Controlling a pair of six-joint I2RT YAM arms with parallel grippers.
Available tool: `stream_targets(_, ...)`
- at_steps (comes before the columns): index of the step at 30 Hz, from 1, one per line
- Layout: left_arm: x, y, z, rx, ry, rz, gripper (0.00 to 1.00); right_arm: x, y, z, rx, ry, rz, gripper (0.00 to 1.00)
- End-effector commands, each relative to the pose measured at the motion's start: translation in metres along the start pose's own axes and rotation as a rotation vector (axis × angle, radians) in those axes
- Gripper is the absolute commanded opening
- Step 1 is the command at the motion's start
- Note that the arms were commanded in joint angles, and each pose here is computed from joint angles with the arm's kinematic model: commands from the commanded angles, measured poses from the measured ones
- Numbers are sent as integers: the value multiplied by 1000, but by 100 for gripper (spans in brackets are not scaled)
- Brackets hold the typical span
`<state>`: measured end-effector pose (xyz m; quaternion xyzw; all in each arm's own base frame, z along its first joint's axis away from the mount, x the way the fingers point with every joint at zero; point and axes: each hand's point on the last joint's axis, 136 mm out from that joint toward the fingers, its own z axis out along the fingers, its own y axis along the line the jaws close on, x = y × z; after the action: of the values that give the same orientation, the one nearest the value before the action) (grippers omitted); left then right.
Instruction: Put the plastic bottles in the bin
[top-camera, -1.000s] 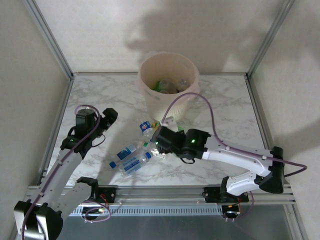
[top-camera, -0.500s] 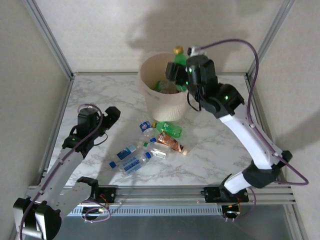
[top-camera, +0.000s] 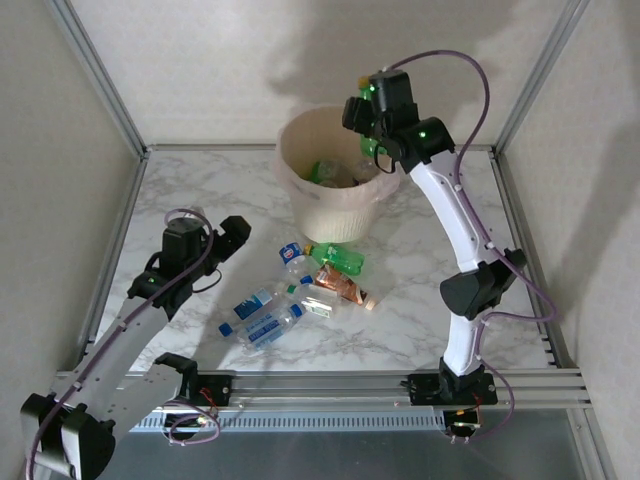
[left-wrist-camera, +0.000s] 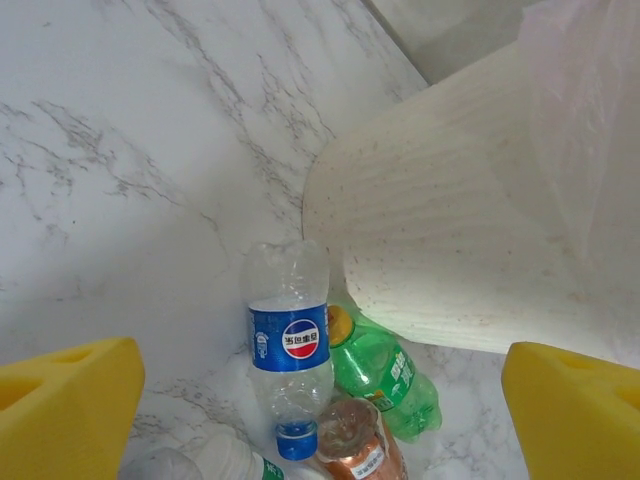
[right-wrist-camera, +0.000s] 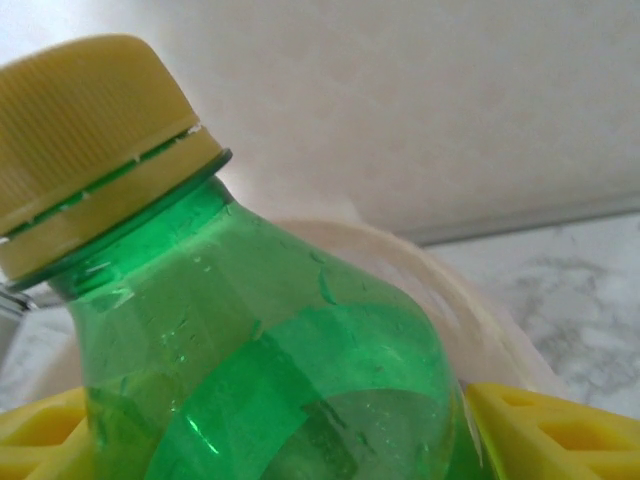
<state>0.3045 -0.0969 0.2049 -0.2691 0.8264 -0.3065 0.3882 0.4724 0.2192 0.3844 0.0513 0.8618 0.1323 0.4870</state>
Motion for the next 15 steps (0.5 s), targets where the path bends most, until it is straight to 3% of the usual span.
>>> stream_targets(1, -7, -10, -8, 4, -31, 56, 92, 3, 4, 2, -26, 7, 0, 56)
stream_targets(15, 14, 4, -11, -103, 39, 200, 92, -14, 5, -24, -55, -53, 21, 85)
